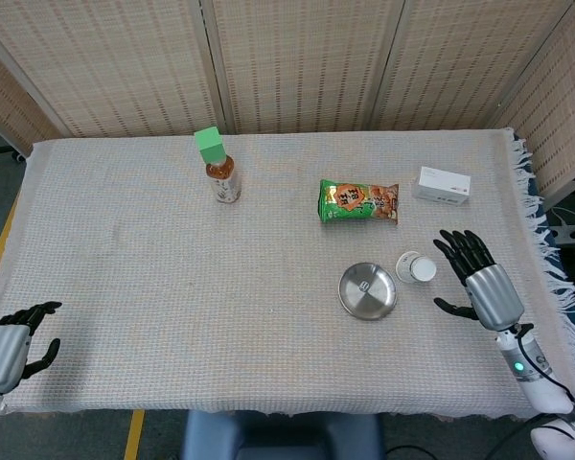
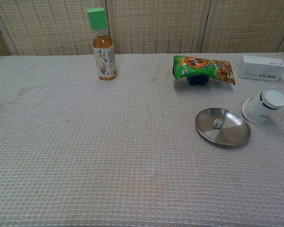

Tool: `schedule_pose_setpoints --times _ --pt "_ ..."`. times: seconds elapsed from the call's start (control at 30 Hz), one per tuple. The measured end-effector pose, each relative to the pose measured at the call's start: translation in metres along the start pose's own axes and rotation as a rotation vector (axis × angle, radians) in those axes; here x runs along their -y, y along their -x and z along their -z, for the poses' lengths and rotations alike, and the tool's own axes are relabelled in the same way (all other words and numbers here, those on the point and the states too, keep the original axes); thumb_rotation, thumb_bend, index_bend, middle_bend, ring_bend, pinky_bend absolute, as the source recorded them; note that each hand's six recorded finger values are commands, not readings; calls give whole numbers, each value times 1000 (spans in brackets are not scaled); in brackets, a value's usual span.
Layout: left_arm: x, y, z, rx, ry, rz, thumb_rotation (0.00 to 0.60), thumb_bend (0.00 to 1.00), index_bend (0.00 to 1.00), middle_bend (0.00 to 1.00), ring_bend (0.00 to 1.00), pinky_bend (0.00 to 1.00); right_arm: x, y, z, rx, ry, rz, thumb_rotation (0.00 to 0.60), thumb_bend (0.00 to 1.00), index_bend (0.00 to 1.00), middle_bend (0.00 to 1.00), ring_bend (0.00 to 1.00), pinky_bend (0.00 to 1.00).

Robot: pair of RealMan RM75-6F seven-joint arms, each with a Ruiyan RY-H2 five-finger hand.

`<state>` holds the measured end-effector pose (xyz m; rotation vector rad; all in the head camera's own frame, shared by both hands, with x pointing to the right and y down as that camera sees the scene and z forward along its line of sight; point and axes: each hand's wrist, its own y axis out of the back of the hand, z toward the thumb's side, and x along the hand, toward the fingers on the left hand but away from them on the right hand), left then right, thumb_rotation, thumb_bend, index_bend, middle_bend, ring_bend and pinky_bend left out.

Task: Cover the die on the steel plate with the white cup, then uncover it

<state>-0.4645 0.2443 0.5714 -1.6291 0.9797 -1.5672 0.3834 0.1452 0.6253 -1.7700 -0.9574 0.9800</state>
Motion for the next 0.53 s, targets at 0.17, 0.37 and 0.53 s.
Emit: schedule_pose_setpoints --times 0.17,0.37,0.53 --pt "2 -2 -1 3 1 7 600 398 239 301 317 401 -1 -2 -1 -1 10 9 600 0 0 0 0 0" --pt "3 -3 -2 14 5 8 600 399 239 301 317 401 -3 -6 -3 -4 11 20 600 0 0 0 0 0" --pt "2 -4 -3 21 8 5 600 399 239 301 317 401 -4 -8 -4 -4 11 23 600 0 0 0 0 0"
